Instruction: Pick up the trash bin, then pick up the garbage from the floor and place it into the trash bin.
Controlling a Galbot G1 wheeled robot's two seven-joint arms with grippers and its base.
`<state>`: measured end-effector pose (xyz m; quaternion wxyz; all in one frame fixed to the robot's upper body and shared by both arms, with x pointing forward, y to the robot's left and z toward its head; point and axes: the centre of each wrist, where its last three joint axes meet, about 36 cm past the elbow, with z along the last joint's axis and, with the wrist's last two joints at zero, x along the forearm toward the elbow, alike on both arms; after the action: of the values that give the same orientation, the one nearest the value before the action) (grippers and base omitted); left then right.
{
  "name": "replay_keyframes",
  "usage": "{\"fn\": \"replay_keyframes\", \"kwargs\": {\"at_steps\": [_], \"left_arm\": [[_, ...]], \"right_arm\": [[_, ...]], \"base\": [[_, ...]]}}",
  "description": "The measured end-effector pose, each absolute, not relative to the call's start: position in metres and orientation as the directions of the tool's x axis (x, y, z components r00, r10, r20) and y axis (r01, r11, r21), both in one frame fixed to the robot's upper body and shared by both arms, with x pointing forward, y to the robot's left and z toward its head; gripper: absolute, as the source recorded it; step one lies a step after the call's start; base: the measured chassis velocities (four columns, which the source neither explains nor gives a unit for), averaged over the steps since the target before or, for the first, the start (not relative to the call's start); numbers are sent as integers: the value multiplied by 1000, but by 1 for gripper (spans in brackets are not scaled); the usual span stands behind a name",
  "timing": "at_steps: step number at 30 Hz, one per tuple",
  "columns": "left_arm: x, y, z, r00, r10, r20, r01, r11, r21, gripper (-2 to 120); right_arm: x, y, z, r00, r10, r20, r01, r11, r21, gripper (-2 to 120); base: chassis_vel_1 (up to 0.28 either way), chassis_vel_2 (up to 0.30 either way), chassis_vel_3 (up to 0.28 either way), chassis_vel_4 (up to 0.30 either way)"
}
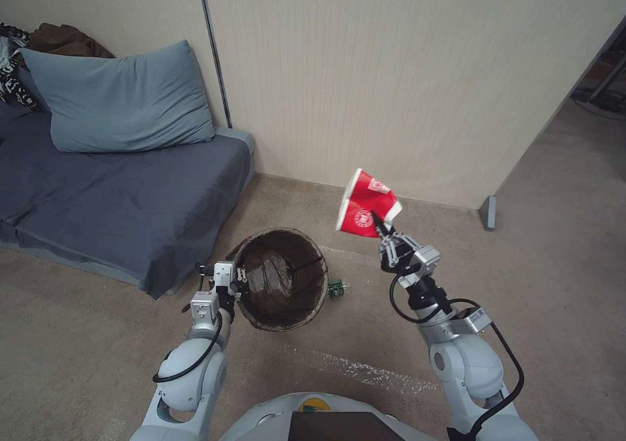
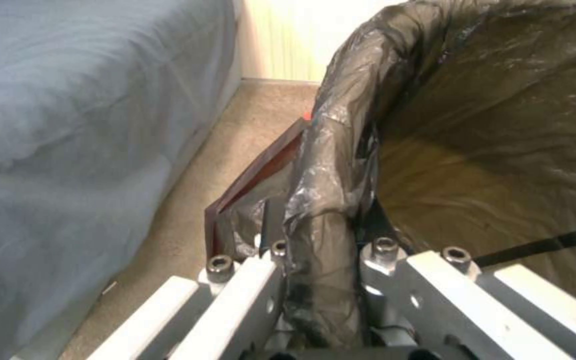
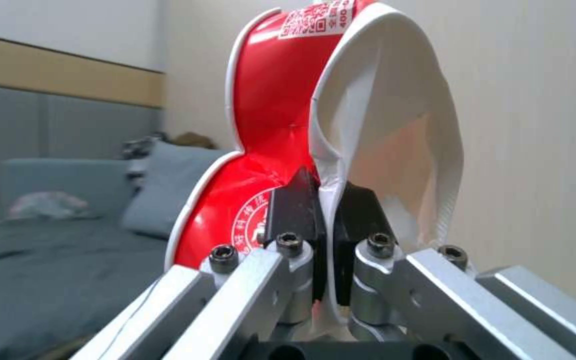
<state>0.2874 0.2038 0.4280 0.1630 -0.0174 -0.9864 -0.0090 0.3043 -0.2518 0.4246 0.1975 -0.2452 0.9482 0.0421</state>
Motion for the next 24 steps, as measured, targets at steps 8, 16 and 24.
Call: {"fn": "replay_keyframes", "kwargs": {"at_steps": [8,16,24], "left_arm": [[287,203,428,-945,34,325,40,999,12,3],[287,202,427,-944,37,328,43,999,13,3],[285,199,426,-942,43,332,50,999,13,3]], "right_arm": [[306,-243,427,-749,-527,-402,-562,826,-35,0],[309,-236,428,-718,-583,-380,-611,790,-59,0],[310,-225,426,-693,-637,-337,-654,753,-78,0]], "base": [[0,0,0,0],[0,0,0,0],[0,0,0,0]]}}
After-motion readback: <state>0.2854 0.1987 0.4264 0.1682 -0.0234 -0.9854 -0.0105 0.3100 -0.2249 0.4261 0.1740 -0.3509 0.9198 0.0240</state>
